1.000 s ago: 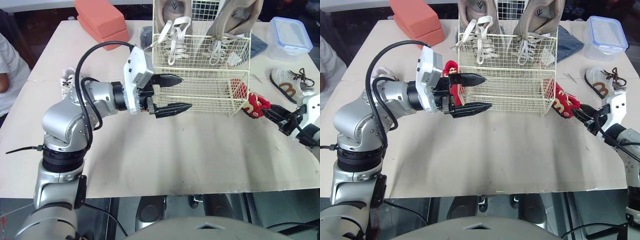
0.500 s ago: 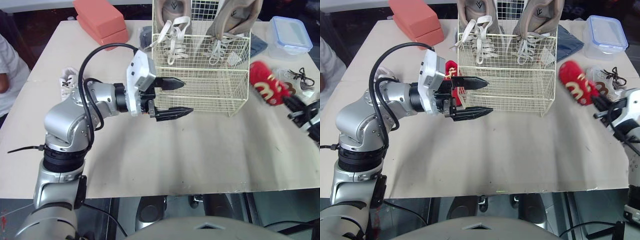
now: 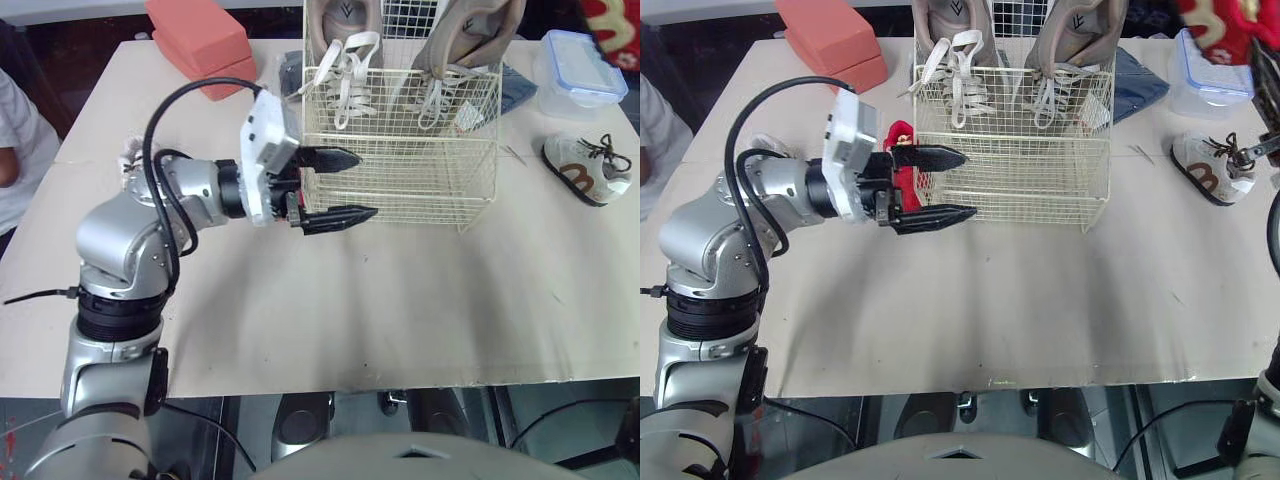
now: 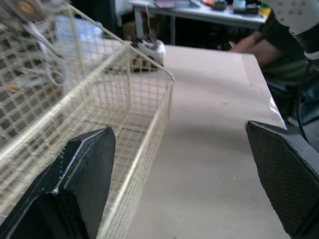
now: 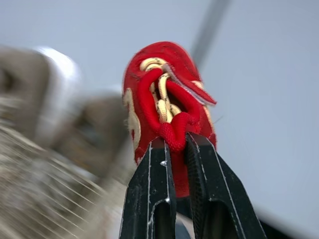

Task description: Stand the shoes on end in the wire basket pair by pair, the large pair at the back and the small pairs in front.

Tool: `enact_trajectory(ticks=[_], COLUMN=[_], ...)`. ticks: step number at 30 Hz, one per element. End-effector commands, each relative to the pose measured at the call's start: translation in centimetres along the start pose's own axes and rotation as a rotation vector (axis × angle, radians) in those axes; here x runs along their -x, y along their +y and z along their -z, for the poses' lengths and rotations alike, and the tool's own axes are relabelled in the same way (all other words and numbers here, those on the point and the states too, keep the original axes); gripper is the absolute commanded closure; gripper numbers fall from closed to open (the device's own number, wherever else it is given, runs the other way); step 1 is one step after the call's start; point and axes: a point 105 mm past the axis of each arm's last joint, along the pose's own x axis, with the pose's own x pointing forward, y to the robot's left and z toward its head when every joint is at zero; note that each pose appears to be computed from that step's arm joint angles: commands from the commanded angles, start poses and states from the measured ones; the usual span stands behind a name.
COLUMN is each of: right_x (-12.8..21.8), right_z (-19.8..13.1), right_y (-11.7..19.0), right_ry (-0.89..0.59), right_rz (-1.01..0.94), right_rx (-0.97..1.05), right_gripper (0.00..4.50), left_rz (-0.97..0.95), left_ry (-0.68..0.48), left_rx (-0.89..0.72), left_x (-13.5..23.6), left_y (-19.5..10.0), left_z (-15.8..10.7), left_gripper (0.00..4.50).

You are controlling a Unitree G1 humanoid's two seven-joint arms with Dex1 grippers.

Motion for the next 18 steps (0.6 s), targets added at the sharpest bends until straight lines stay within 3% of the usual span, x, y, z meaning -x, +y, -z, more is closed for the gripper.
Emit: enact_trajectory(ticks=[1, 8, 14, 18], right_x=[-1.0, 0.3, 1.1, 0.4], right_z=[-3.2, -1.5, -0.5, 0.1], right_y=[2.3, 7.0, 9.4, 10.8], right_ry=[-0.078, 0.073, 0.021, -0.101], right_rz=[-0.204, -0.703, -0.992, -1.118], right_rx=[0.025, 0.242, 0.429, 0.639], right_gripper=[4.46, 4.46, 4.46, 4.46], left_rz=[-0.014, 0.111, 0.216, 0.236], left_ry=[-0.048, -0.012, 0.041, 0.081], left_rx=[-0.064, -0.079, -0.04, -0.028], left_x=[1.1, 3.1, 3.4, 2.3], left_y=[0.7, -0.2, -1.3, -1.0], left_z=[-1.9, -1.8, -1.3, -0.9], left_gripper=[0.0, 0.0, 0.0, 0.0])
